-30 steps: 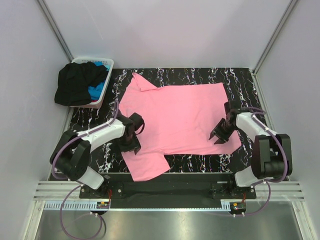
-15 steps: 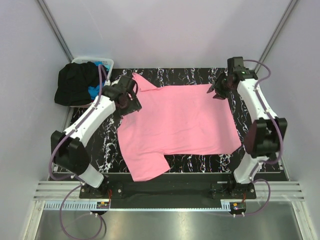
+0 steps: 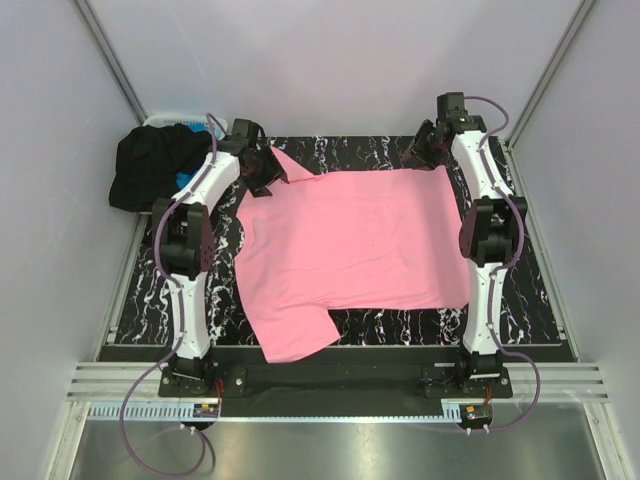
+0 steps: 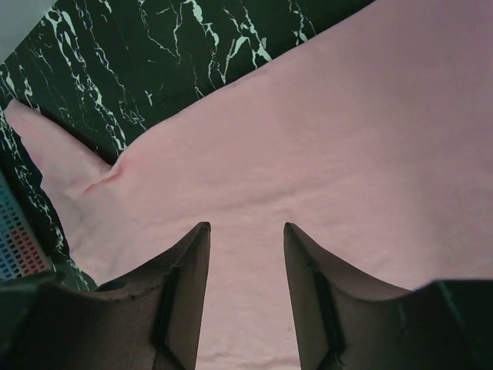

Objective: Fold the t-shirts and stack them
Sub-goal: Fold the tshirt

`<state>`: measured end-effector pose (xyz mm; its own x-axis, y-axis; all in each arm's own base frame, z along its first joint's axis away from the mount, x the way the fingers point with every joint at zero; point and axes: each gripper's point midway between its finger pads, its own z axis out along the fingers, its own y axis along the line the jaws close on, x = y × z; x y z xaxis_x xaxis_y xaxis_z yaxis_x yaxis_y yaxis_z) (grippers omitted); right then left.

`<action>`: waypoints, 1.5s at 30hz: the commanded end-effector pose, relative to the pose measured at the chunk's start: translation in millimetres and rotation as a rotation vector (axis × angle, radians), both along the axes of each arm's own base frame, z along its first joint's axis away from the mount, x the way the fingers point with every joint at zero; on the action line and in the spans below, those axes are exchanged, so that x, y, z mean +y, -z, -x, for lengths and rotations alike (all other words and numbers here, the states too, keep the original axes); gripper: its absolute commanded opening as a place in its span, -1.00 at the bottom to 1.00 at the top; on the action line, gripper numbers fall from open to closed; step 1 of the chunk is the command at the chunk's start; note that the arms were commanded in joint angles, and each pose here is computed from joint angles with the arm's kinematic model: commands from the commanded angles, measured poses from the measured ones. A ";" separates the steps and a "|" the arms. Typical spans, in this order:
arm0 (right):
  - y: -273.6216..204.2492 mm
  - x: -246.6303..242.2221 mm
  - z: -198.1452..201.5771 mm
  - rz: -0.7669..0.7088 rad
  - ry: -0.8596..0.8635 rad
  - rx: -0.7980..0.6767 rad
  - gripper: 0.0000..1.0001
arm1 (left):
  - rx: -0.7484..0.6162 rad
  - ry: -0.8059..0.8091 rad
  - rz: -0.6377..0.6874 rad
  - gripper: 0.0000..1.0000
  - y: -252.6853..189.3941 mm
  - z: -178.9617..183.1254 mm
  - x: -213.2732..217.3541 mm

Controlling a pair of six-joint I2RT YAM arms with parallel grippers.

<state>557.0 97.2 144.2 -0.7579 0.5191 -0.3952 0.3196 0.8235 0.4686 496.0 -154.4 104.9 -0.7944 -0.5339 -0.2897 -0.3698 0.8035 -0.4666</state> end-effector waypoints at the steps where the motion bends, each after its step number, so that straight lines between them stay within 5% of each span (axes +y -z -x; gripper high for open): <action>1: -6.6 13.5 -9.7 -0.047 -0.060 -0.027 0.00 | -0.162 0.056 0.105 0.25 -29.8 -51.9 -10.0; 5: -3.7 15.6 -16.0 -0.051 -0.077 -0.039 0.00 | -0.256 0.025 0.149 0.04 -34.1 -94.3 -3.5; 7: -1.6 14.8 -18.6 -0.044 -0.080 -0.045 0.00 | -0.327 0.009 0.181 -0.23 -39.8 -113.1 0.6; 11: -0.4 15.4 -21.5 -0.040 -0.092 -0.058 0.00 | -0.420 -0.042 0.220 -0.35 -39.7 -137.8 10.0; 15: 2.4 17.3 -24.2 -0.049 -0.110 -0.068 0.00 | -0.527 -0.060 0.193 -0.13 -47.9 -160.2 16.3; 18: 5.7 20.2 -24.0 -0.059 -0.118 -0.062 0.01 | -0.594 -0.072 0.197 0.31 -56.0 -176.9 19.5; 24: 10.7 24.2 -22.8 -0.083 -0.125 -0.050 0.00 | -0.589 -0.173 0.253 0.55 -23.8 -203.6 32.7; 45: 20.0 31.0 -21.0 -0.130 -0.125 -0.022 0.00 | -0.667 -0.303 0.058 0.44 -11.4 -225.4 70.2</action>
<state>571.0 122.1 111.3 -0.8215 0.4688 -0.3247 0.2396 0.8005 0.5494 701.0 -92.8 57.5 -0.3919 -0.7371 -0.5505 -0.2805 0.6656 -0.6916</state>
